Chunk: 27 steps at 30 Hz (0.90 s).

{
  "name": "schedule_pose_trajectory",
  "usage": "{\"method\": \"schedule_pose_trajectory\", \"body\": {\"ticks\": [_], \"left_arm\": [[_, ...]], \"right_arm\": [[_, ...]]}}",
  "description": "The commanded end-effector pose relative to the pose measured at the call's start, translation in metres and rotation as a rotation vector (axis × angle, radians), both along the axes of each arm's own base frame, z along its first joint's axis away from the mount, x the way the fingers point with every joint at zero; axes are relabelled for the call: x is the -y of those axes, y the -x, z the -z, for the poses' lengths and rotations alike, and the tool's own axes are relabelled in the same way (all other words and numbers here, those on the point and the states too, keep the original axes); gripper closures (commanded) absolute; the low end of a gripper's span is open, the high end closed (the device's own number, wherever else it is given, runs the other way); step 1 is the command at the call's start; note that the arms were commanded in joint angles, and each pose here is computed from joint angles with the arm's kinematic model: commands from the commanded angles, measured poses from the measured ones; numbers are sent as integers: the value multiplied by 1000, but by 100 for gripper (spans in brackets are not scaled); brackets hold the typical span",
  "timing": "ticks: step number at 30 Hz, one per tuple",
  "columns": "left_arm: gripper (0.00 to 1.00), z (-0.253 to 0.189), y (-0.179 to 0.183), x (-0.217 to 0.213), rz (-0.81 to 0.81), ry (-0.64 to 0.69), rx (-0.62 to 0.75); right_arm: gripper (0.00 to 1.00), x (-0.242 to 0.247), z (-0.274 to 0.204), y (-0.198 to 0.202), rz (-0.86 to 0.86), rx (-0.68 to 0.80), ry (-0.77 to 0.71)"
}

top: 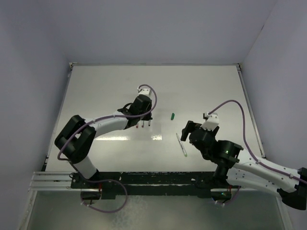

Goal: Insert the pens into the pen caps

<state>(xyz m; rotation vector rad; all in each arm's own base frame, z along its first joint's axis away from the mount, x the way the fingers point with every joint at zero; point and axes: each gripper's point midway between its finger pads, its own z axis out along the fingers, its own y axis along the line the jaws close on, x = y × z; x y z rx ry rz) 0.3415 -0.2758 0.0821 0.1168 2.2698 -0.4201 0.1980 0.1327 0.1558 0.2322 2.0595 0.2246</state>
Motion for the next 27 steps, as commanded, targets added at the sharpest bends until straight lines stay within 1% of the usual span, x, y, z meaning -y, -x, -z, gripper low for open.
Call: {"method": "schedule_pose_trajectory", "body": {"ticks": [1, 8, 12, 15, 18, 27], "left_arm": [[100, -1, -12, 14, -9, 59, -56], [100, 25, -15, 15, -36, 30, -130], [94, 37, -13, 12, -62, 13, -160], [91, 42, -13, 7, -85, 2, -165], [89, 45, -14, 3, -102, -15, -166], [79, 48, -20, -5, -128, -72, -163]], "right_arm": [[0, 2, -22, -7, 48, 51, -43], [0, 3, -21, -7, 48, 51, -28], [0, 3, -21, -8, 50, 51, -22], [0, 2, -21, -8, 47, 50, -21], [0, 1, -20, -8, 45, 49, -21], [0, -1, -18, -9, 43, 47, -20]]}}
